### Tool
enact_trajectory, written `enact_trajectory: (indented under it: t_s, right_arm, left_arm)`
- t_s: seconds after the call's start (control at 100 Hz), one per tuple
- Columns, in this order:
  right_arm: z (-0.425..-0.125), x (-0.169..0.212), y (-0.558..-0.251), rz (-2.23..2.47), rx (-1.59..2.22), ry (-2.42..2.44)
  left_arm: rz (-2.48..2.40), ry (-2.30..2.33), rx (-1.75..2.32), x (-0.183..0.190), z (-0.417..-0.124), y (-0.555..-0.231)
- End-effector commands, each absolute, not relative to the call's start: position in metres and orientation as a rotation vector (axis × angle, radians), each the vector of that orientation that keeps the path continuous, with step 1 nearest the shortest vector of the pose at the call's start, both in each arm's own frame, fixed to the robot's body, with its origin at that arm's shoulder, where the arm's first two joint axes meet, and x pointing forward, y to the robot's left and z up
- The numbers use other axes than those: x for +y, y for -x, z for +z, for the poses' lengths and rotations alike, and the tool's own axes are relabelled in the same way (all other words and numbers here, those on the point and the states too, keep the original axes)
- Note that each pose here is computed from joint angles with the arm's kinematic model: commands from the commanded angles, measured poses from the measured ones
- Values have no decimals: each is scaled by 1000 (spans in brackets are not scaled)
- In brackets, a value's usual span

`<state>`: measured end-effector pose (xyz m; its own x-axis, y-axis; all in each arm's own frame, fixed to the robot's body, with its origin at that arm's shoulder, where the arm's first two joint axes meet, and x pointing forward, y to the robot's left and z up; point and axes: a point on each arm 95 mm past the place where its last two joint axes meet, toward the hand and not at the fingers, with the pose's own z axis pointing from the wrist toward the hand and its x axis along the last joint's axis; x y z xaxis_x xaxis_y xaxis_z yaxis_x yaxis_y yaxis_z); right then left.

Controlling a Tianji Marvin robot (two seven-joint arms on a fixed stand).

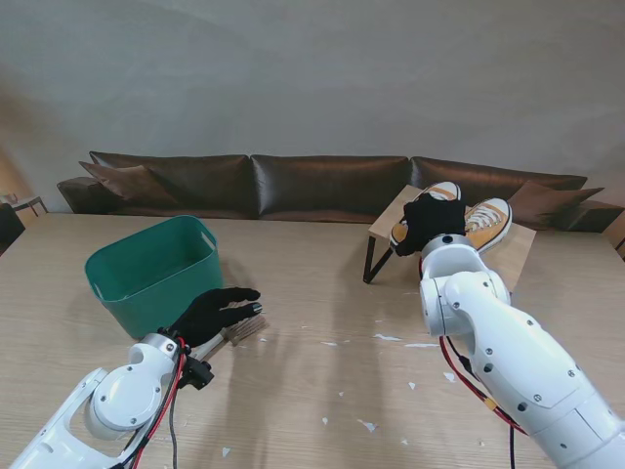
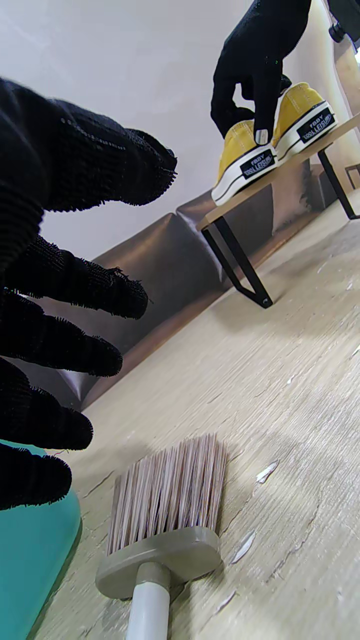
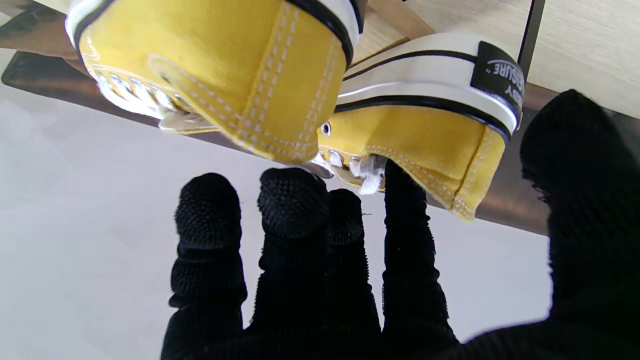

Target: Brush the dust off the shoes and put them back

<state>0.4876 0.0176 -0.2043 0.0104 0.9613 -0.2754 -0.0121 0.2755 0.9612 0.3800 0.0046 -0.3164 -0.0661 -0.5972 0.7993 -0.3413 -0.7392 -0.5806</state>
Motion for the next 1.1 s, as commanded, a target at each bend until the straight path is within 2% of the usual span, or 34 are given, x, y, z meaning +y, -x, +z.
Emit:
enact_trajectory:
  t_s: [0.0,0.62,1.09]
  right_arm:
    - [-211,18,-489,992,1332,-995]
    - [-230,23,-501,985,1344,-923]
    - [-225,28,-505,1040,1287,-807]
  left_arm:
    - [-1897,2018,1041,2,-318,-379]
    - [-1888,2034,1044,1,-320,-380]
    - [-1890,2036,1039,1,-320,-379]
